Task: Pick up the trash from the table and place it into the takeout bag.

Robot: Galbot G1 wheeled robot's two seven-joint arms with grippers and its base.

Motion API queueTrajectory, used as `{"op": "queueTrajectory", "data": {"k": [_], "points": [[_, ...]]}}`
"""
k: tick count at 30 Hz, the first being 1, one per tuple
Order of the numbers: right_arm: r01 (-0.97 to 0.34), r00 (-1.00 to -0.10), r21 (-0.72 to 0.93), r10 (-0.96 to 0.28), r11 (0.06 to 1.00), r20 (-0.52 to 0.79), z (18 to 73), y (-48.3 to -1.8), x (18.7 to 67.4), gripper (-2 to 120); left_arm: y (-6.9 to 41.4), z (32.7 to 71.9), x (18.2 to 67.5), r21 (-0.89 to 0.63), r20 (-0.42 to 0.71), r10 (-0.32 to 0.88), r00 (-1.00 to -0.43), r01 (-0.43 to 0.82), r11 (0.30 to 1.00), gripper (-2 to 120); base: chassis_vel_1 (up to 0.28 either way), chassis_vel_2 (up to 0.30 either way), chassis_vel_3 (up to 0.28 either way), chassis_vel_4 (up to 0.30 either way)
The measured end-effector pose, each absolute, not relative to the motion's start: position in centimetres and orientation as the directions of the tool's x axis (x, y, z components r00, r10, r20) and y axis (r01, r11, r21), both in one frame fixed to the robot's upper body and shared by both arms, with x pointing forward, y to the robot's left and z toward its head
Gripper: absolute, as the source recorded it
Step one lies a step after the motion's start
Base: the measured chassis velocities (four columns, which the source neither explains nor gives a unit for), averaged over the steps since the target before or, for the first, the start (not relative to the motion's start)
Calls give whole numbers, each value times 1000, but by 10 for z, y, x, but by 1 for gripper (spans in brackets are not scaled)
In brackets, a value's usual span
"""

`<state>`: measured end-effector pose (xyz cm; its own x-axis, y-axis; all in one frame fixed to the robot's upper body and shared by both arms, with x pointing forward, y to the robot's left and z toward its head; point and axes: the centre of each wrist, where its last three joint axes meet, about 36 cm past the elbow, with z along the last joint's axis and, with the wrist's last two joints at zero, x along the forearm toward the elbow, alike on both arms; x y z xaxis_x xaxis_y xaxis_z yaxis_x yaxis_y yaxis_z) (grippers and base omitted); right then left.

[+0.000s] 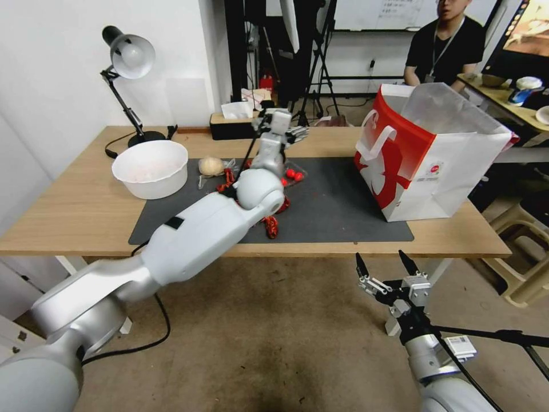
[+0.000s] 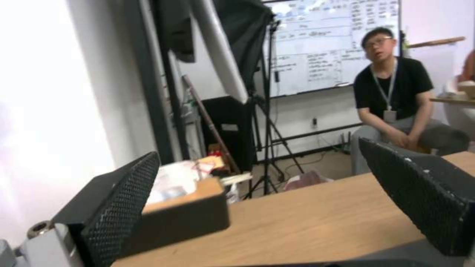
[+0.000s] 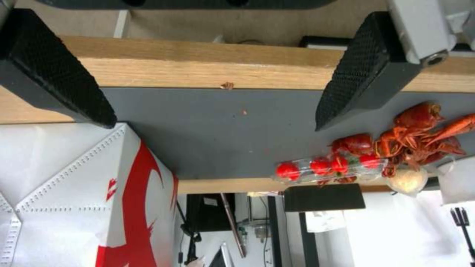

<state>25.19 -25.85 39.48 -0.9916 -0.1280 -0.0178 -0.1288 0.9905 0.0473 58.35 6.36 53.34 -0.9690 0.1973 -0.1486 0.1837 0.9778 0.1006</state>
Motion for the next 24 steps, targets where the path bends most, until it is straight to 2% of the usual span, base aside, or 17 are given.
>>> {"op": "queueTrajectory", "data": {"k": [6,8,12,24], "points": [[-130,-991,48,-129,990,-20,395,-258,253,100,106,511,561,56,-135,162,-978,155,986,100,0,0,0,0],[-132,-991,49,-131,990,-20,395,-258,253,100,147,493,540,27,-117,128,-985,125,992,100,0,0,0,0],[-133,-991,49,-132,990,-22,397,-257,252,100,180,481,518,-3,-119,83,-989,84,996,100,0,0,0,0],[-140,-990,47,-140,989,-15,395,-255,251,100,232,450,470,8,-79,-7,-997,-8,1000,100,0,0,0,0]]}}
